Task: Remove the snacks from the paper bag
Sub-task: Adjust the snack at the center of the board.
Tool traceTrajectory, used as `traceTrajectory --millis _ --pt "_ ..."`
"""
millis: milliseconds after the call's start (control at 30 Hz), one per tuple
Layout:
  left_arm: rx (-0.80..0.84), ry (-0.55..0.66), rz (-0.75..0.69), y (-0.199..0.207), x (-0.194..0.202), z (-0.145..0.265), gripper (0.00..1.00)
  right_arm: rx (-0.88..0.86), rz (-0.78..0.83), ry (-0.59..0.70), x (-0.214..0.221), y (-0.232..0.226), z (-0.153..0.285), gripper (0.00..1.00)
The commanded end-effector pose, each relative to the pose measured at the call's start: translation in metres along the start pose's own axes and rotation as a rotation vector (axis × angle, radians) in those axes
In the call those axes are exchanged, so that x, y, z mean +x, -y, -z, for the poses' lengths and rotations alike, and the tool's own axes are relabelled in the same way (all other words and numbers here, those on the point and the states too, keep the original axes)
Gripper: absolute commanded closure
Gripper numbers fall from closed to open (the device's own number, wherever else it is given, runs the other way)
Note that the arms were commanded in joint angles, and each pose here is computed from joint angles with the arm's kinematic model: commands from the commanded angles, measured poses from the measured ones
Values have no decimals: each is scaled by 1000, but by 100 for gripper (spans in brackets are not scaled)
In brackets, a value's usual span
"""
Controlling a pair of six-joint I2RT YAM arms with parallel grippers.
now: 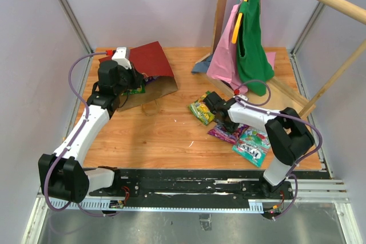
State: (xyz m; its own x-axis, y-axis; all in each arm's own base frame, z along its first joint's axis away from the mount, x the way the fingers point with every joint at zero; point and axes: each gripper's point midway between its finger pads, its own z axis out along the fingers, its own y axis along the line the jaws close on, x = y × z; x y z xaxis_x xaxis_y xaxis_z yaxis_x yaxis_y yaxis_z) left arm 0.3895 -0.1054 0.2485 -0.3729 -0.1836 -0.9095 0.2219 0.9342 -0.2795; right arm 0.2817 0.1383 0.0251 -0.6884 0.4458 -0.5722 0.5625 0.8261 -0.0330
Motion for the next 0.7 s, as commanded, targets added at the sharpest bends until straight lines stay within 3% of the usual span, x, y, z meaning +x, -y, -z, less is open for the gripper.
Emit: traceTrajectory --millis 0,300,533,667 --pt "16 37 -21 5 -12 3 99 62 -92 -33 0 14 -23 44" --pt "11 41 -26 4 -14 2 100 -84 -140 49 -42 -6 11 40" --pt "19 28 -20 4 -10 -3 99 -375 -164 330 -100 -40 122 32" --pt "25 25 -15 5 -10 -3 99 -503 -149 361 -110 -64 168 27"
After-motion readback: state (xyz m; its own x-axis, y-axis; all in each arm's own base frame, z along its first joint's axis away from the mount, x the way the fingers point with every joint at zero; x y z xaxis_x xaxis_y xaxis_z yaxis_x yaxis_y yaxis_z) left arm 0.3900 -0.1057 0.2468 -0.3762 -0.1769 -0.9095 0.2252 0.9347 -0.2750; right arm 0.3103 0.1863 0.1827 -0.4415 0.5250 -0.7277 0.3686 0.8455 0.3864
